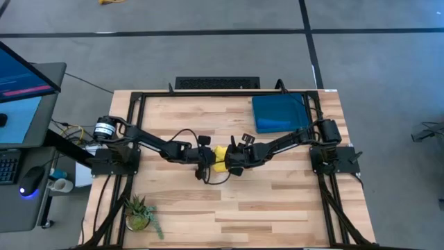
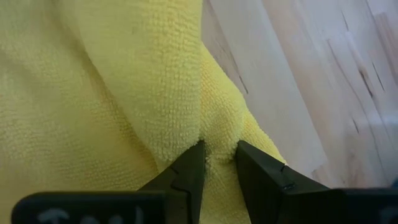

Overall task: Roll microfiber towels into tight, uniform cylinder then place into a basket
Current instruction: Roll the yellow microfiber cloth

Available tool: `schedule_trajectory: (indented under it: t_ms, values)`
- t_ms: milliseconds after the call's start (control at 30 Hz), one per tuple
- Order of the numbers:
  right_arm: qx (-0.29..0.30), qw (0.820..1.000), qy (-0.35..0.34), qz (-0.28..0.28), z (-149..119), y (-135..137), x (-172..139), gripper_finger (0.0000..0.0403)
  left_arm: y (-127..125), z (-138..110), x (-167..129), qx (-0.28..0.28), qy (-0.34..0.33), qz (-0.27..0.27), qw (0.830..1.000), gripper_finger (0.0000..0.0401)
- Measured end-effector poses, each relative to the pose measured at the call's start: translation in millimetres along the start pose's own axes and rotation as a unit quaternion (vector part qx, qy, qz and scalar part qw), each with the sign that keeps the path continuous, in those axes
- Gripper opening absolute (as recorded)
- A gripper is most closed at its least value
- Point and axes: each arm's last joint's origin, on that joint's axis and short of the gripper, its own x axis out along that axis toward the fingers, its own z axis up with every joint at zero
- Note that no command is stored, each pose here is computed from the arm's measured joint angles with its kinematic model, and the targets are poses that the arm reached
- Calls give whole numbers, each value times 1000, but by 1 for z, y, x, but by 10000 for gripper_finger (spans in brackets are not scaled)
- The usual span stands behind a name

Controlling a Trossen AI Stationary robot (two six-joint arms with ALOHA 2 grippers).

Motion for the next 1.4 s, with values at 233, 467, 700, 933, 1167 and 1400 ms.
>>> schedule_trajectory:
  t_ms: [233,467,700,933,1167,1400]
  values:
    - [0,1000,0,-2,0,0,0,117,-3,5,-27,35,29,91,995,91]
    - [0,1000,-1,-2,0,0,0,118,20,19,-52,-18,-29,141,989,91]
    - [0,1000,-1,-3,0,0,0,118,51,22,-27,-86,-113,66,988,91]
    - [0,1000,-1,-3,0,0,0,118,46,12,5,-86,-115,23,989,91]
    - [0,1000,-1,-3,0,0,0,118,34,12,7,-69,-112,-29,991,91]
    - [4,1000,-1,-3,0,0,0,118,12,13,3,3,-100,-57,993,91]
